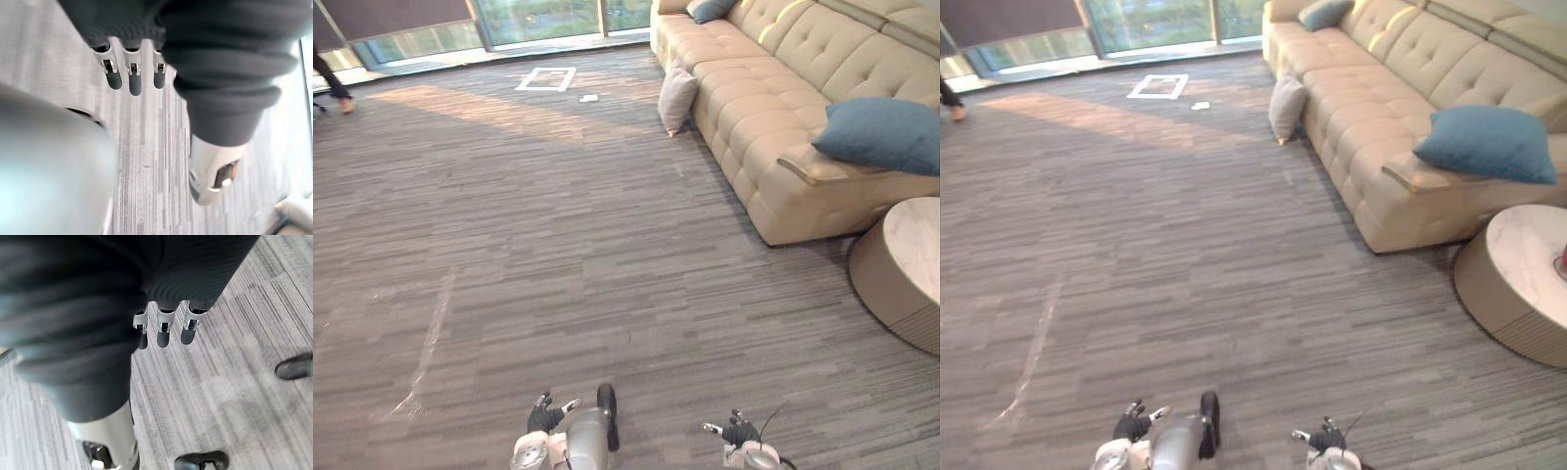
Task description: Pick up cushions and gather them together orderly.
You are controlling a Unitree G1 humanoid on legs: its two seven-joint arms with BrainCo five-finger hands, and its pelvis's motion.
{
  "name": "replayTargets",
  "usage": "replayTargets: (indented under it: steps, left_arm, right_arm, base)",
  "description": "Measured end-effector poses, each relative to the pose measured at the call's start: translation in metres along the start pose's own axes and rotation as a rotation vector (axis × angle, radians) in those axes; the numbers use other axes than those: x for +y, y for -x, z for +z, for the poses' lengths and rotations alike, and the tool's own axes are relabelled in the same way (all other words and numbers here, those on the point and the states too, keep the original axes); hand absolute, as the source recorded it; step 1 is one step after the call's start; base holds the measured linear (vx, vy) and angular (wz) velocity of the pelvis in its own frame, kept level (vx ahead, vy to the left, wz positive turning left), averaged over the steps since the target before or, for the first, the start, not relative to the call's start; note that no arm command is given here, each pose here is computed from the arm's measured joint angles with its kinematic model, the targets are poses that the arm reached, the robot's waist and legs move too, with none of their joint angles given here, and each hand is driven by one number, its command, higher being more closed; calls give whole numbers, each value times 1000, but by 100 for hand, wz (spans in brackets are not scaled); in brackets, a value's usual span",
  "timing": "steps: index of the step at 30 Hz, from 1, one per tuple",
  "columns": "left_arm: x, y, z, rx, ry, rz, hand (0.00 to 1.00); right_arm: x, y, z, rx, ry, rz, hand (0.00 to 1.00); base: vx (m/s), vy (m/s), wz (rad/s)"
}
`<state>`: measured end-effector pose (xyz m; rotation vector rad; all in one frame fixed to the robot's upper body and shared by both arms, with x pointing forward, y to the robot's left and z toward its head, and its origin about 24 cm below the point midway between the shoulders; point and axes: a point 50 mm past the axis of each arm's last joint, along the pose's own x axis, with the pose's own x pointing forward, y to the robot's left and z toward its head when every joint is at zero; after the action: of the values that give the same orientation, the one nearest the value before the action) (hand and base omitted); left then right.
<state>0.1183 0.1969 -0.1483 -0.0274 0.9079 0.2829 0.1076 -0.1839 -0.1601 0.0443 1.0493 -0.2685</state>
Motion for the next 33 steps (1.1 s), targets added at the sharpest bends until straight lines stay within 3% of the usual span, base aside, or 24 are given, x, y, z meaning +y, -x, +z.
replayTargets:
  steps: [9, 13, 18, 25, 33]
  left_arm:
    - [-6, -1, -9, 69, -7, -12, 0]
    - [-10, -2, -12, 95, -82, -45, 0]
    - [-26, 2, -11, 72, 38, -56, 0]
    - [-12, 2, 2, -9, 66, -12, 0]
    - [-5, -1, 3, -8, -14, -22, 0]
  right_arm:
    - [-13, 2, 10, -82, -39, -40, 0]
    - [-20, -1, 11, -64, -58, -67, 0]
    - [-37, 1, 14, -78, -38, -110, 0]
    - [-4, -2, 21, -80, -32, -23, 0]
    - [-1, 1, -2, 9, -44, -26, 0]
  base:
    - [590, 193, 2]
    - [706, -37, 72]
    - [791, -123, 34]
    - [632, 40, -43]
    - [691, 338, -45]
